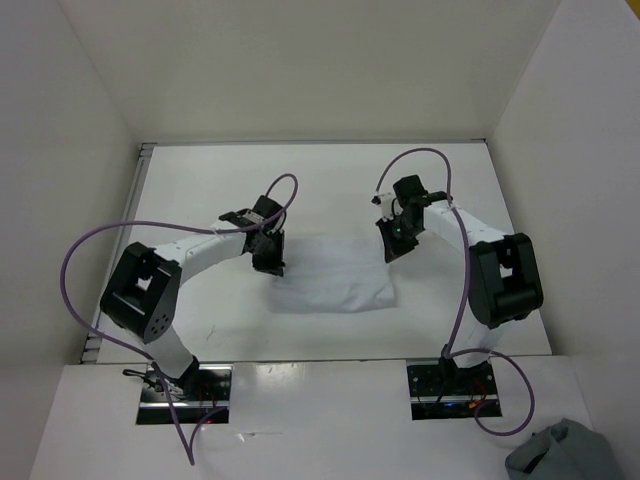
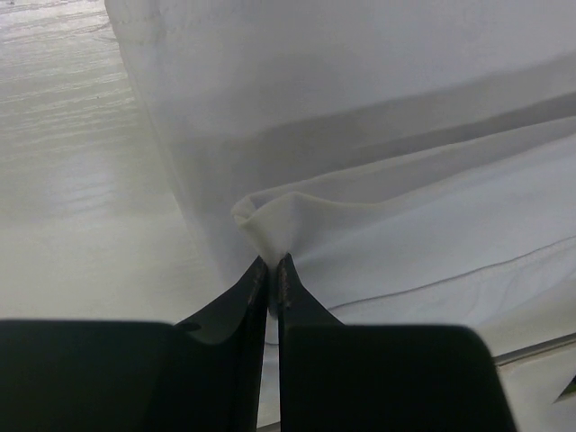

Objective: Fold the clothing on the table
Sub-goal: Fold the skirt

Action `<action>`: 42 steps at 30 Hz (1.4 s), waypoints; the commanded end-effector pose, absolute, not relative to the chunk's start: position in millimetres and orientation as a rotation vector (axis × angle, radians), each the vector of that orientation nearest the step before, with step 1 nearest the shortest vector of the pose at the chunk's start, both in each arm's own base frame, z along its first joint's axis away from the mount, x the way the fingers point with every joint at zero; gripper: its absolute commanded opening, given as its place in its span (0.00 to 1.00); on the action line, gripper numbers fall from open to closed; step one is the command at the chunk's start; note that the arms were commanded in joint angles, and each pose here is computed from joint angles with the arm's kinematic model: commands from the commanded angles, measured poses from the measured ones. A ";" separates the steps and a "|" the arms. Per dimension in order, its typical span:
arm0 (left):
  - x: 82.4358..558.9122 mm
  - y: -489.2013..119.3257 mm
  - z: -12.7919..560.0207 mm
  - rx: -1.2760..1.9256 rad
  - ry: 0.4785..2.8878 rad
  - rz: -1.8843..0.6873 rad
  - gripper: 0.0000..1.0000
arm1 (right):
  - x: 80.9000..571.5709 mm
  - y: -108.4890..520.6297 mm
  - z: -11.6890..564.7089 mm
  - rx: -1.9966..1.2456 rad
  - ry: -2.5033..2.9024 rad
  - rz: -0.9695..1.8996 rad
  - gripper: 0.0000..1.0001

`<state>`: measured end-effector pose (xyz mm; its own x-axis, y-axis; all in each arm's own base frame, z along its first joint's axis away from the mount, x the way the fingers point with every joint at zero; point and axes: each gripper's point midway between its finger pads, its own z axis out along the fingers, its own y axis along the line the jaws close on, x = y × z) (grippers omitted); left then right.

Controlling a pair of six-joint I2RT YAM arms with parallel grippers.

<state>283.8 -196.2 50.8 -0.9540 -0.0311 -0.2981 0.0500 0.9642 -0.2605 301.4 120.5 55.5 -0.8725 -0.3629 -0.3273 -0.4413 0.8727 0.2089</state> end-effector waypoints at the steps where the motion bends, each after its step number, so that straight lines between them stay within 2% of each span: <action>1: 288.3 -186.4 42.0 0.007 2.809 -0.291 0.10 | 330.6 115.2 52.4 -0.544 2.700 0.312 0.00; 6: 298.1 -185.2 51.5 -0.002 2.780 -0.262 0.10 | 337.2 120.5 54.0 -0.533 2.678 0.340 0.00; 11: 309.2 -189.9 95.9 -0.018 2.661 -0.326 0.10 | 354.6 130.4 103.9 -0.552 2.484 0.374 0.00; 17: 326.9 -190.4 107.5 -0.035 2.612 -0.292 0.10 | 373.0 135.7 97.5 -0.541 2.500 0.380 0.00; 24: 347.5 -191.4 79.2 -0.069 2.642 -0.227 0.13 | 401.3 149.4 88.3 -0.468 2.488 0.432 0.00; 25: 354.5 -188.9 76.5 -0.087 2.640 -0.223 0.13 | 400.0 149.5 73.6 -0.454 2.528 0.437 0.00; 30: 348.6 -185.6 39.0 -0.090 2.750 -0.176 0.14 | 400.2 145.9 42.9 -0.446 2.610 0.410 0.00; 32: 341.6 -182.1 23.9 -0.089 2.785 -0.152 0.18 | 399.1 145.0 35.4 -0.462 2.625 0.406 0.00; 34: 340.7 -177.7 17.5 -0.102 2.795 -0.142 0.26 | 393.1 141.9 27.3 -0.459 2.665 0.393 0.09; 35: 340.8 -175.6 14.0 -0.104 2.799 -0.123 0.36 | 393.1 141.9 27.3 -0.459 2.665 0.393 0.14; 36: 338.7 -170.4 13.1 -0.108 2.805 -0.085 0.72 | 395.4 135.4 26.6 -0.441 2.668 0.366 0.19; 38: 344.6 -155.7 26.4 -0.188 2.752 0.021 0.85 | 398.1 128.8 32.4 -0.388 2.648 0.312 0.51; 40: 350.7 -152.3 55.0 -0.235 2.659 0.033 0.95 | 413.8 121.7 68.6 -0.345 2.516 0.270 0.83; 42: 359.4 -149.5 85.1 -0.266 2.559 0.037 0.97 | 414.9 118.1 107.3 -0.330 2.401 0.249 0.90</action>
